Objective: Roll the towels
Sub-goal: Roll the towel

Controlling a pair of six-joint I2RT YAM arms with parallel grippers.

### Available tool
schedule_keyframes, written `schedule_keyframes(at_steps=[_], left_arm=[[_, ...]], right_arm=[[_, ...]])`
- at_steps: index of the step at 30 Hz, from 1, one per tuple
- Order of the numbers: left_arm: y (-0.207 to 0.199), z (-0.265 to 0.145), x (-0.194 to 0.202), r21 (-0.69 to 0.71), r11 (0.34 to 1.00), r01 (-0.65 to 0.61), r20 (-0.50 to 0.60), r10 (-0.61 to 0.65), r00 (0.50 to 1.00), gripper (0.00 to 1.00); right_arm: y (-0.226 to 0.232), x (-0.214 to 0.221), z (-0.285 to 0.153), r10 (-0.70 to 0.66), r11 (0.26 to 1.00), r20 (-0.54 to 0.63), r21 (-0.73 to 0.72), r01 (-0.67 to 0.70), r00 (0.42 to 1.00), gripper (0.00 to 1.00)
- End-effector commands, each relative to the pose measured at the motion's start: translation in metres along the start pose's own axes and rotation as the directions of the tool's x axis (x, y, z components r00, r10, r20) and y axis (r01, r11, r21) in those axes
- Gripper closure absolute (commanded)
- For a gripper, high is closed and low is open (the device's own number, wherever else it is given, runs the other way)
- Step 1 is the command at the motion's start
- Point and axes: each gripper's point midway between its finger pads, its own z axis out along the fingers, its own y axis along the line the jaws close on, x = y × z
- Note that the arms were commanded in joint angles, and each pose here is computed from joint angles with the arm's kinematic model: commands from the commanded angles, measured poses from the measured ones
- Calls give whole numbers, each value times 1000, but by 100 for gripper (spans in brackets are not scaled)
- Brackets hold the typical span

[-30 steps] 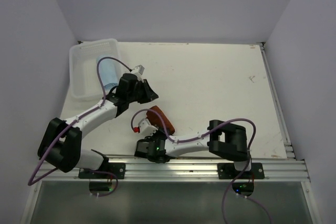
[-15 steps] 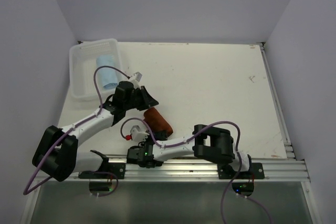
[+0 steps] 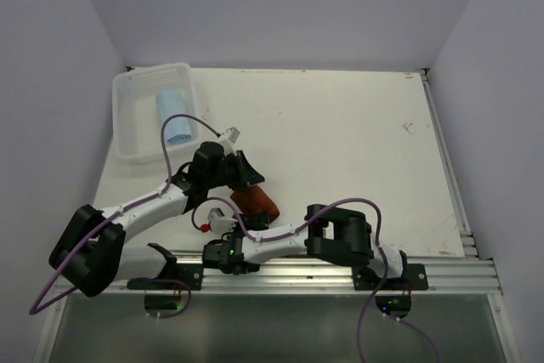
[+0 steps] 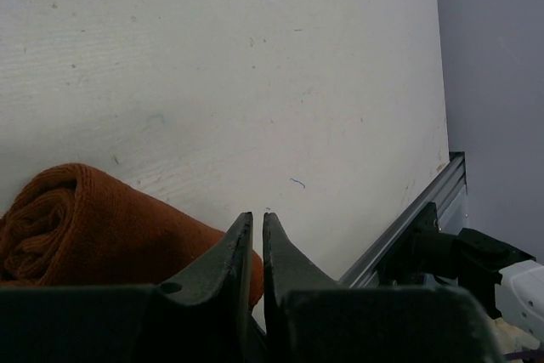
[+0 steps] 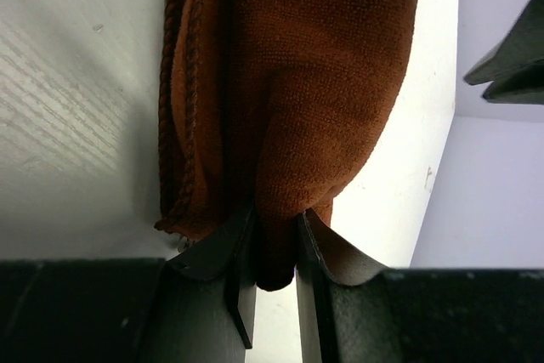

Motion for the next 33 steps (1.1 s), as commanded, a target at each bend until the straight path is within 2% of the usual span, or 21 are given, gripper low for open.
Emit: schedule_keyframes(at_steps=[1,12,19,25,28,33], left_arm=[[5,-1,5,9,1000,-26,7,26,1000,87],[43,9,40,-47,999,-7,-61,4,998,90],[61,9,52,-99,995,-8,-78,0,997,91],[69,6,50,-142,990,-20,-65,11,998,91],[70,4,46,-156,987,-25,-48,17,999,91],[72,3,48,-162,987,-22,-48,15,999,91]], right_arm=[[23,-3,-3,-10,997,-3,-71,9,1000,76],[34,-8,-6,-47,993,17,-110,49,999,73],[25,-16,-15,15,991,38,-133,-10,999,56],[4,-23,-33,160,964,77,-226,-139,984,49],[8,-22,-49,261,904,82,-371,-213,962,47],[-2,-24,-70,418,804,90,-500,-322,904,46]])
